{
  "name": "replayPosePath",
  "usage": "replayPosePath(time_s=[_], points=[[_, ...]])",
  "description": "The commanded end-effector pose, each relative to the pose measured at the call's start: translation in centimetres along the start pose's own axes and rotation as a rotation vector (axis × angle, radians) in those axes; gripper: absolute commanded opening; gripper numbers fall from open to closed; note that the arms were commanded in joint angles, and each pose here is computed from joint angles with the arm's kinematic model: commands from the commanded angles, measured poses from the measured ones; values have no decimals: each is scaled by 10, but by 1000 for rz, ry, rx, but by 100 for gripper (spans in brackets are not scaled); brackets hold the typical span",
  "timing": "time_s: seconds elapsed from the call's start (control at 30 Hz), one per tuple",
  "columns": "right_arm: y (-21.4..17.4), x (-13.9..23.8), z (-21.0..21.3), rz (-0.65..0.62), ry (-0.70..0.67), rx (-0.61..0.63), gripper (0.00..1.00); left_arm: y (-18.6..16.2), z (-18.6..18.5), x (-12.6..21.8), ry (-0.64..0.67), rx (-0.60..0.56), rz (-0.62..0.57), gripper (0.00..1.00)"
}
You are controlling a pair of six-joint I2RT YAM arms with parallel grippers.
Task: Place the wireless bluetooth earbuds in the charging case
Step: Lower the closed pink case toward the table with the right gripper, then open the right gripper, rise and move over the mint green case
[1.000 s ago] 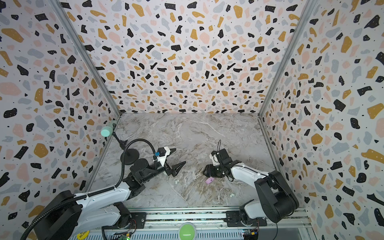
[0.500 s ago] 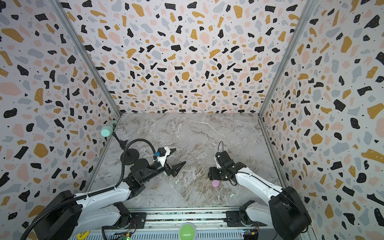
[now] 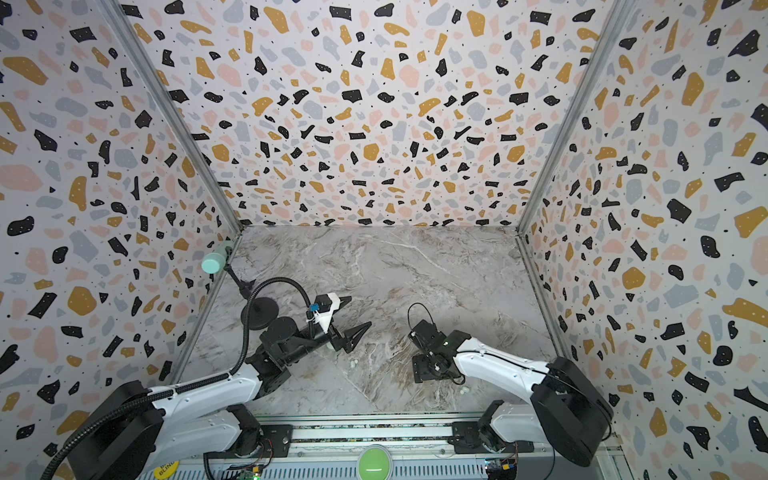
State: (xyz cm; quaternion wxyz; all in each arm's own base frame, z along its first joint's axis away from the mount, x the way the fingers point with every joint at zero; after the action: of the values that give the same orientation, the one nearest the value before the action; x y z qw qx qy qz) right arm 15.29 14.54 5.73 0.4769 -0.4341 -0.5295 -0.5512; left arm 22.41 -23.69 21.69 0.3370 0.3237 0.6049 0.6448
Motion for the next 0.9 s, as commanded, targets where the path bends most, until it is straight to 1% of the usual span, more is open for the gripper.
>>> replayPosePath(time_s=[0.0, 0.17, 0.43, 0.53, 0.63, 0.7, 0.8, 0.87], points=[[2, 2, -17, -19, -144, -29, 84, 10, 3, 5, 25, -17, -46, 100], [4, 6, -31, -49, -211, -56, 85, 10, 4, 7, 31, -17, -47, 100], [6, 11, -50, -71, -323, -141, 85, 11, 4, 8, 37, -16, -50, 100], [10, 16, -53, -90, -322, -168, 86, 10, 6, 8, 48, -12, -44, 100], [18, 25, -40, -116, -239, -168, 87, 9, 7, 6, 56, -6, -35, 100], [25, 36, -22, -136, -133, -153, 88, 8, 9, 6, 65, -3, -30, 100], [32, 53, 0, -142, -8, -137, 88, 8, 11, 7, 83, 4, -22, 100], [36, 65, 11, -146, 34, -121, 88, 6, 14, 7, 106, 11, -9, 100]])
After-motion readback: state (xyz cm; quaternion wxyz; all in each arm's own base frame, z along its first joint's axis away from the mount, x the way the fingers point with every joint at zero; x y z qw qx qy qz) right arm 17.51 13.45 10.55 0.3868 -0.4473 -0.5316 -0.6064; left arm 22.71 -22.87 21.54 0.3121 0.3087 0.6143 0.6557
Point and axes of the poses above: each gripper's point midway between its finger pads, its own x axis back along the fingers, its own z axis along the line the jaws close on, y = z × x, the point moved 4 cm from there along x, back along the fingers, and after that the axes turned 7 degrees about -x, right-handed, at the moved point
